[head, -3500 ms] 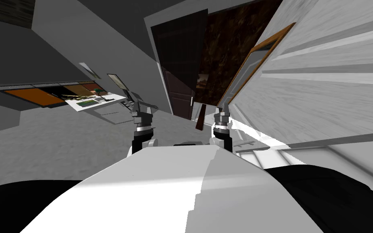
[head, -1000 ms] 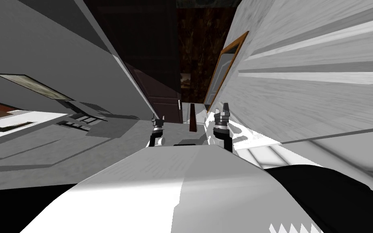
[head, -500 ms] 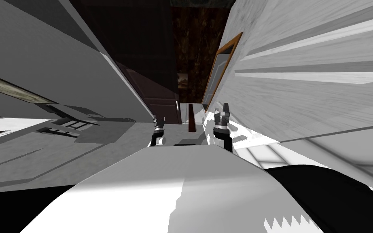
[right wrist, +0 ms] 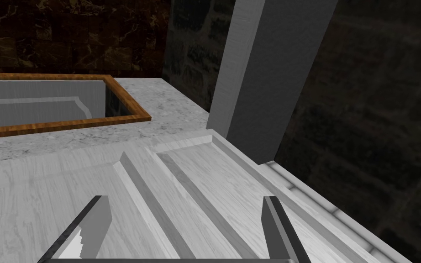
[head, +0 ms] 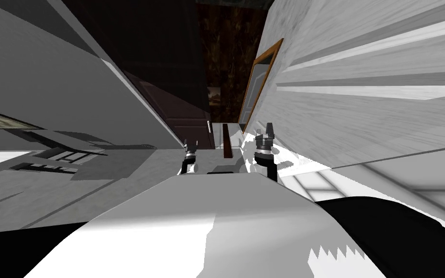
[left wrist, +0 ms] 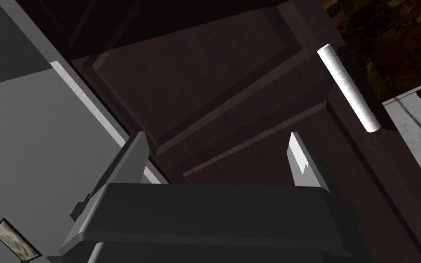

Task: Pull the door open

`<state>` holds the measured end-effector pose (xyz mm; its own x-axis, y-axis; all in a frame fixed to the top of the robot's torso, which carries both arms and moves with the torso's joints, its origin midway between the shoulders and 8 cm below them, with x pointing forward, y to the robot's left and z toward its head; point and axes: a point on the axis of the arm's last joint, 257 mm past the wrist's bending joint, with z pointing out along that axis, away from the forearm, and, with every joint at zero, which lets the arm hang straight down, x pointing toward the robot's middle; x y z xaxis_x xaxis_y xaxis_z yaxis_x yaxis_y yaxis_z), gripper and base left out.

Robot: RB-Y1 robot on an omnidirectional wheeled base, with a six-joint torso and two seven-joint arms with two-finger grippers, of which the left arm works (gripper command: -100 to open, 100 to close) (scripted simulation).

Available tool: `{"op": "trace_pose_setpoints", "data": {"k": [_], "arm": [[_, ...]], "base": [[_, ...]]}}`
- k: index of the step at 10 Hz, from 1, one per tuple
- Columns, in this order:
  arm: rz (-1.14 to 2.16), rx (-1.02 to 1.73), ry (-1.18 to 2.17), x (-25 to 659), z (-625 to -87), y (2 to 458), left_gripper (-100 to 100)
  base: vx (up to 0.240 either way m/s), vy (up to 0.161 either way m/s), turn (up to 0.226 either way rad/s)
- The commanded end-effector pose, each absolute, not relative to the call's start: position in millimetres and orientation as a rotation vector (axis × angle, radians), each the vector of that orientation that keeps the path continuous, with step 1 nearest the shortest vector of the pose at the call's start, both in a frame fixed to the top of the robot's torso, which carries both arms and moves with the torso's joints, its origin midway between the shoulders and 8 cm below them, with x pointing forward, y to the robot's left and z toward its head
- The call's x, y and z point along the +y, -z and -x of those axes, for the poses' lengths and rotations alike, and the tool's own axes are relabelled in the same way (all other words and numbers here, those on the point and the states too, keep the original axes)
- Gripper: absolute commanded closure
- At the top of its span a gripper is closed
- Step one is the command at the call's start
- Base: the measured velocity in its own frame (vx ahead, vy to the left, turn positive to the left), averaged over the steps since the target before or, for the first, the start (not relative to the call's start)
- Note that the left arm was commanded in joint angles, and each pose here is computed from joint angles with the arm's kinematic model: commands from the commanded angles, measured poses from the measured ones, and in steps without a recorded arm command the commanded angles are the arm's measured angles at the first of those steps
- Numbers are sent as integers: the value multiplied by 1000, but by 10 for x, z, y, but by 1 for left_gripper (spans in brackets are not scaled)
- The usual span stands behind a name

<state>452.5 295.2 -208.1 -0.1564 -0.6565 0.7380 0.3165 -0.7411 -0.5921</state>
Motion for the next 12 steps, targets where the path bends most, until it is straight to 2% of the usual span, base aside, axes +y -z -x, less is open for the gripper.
{"op": "trace_pose_setpoints", "data": {"k": [1,4,7,12], "arm": [[1514,353,1982,2979,-4564,2189,-100],[1588,300,1999,3039,-4597,2422,-100],[1668,207,2036,3123,-4643,2638,-100],[1762,116,2041,3228,-4651,2947,-100]], "base": [[73,20,-291],[75,22,-85],[85,24,-181],[61,24,-93]]}}
